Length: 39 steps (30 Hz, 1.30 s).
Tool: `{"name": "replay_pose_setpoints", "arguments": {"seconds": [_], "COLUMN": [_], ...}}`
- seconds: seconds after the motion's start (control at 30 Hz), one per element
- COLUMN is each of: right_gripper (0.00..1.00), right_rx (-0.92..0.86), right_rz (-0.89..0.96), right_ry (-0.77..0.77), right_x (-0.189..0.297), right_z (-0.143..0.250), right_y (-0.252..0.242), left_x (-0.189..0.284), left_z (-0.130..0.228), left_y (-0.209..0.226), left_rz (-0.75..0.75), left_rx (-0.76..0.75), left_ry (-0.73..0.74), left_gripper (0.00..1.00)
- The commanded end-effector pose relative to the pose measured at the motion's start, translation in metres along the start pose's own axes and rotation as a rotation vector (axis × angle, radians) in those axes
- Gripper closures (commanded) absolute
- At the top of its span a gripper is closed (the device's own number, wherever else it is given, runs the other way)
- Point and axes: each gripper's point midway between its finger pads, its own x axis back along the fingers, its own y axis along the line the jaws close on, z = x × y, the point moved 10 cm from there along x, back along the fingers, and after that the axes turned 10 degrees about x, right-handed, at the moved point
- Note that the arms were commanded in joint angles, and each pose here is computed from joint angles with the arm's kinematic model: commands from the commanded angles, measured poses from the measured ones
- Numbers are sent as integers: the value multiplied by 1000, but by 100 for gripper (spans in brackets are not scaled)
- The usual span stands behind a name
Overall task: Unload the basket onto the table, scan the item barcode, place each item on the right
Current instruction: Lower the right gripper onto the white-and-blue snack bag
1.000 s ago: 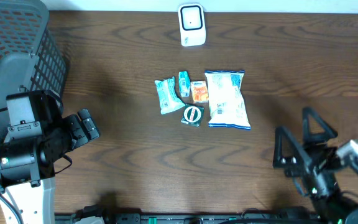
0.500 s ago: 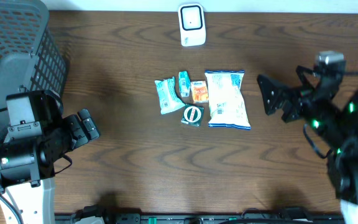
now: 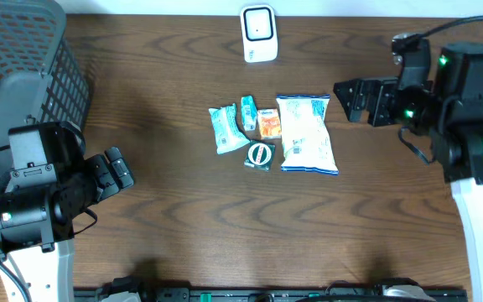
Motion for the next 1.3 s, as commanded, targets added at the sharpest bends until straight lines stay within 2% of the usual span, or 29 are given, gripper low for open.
{"name": "replay_pose_setpoints", "arguments": {"seconds": [0.0,0.33,0.57,0.6,0.63,0.67,0.77,0.8,0.87,1.03,1.27], "right_gripper": [1,1,1,16,45,64,96,99,99,99,99], "right_rx": [28,4,-63,-75,-84,-92,-113,-121,-135,-168,-105], "right_rz": [-24,-8,-36,-59,-80,-89,-102,-101,-82,99,215], "right_ry": [-30,24,219,259,293,329,442,476,549,736,914], "right_x": [5,-14,-87,-102,-114,-126,-160,-167,-180,-200,-218], "right_z": [-7,1,20,25,30,36,56,63,76,108,142], "right_y": [6,-3,-24,-25,-26,-26,-27,-28,-30,-33,-23], "left_x": [-1,-1,-1,-1,-1,-1,-1,-1,-1,-1,-1], "left_z": [-1,-1,-1,-1,-1,-1,-1,-1,-1,-1,-1], "left_y": [2,2,2,2,2,2,2,2,2,2,2], "left_rz": [-18,-18,-18,-18,-18,-18,-18,-18,-18,-18,-18], "left_rx": [14,14,14,14,14,14,14,14,14,14,14], "left_ry": [-6,-6,-6,-6,-6,-6,-6,-6,-6,-6,-6], "left_gripper": [2,2,3,3,2,2,2,2,2,2,2]}}
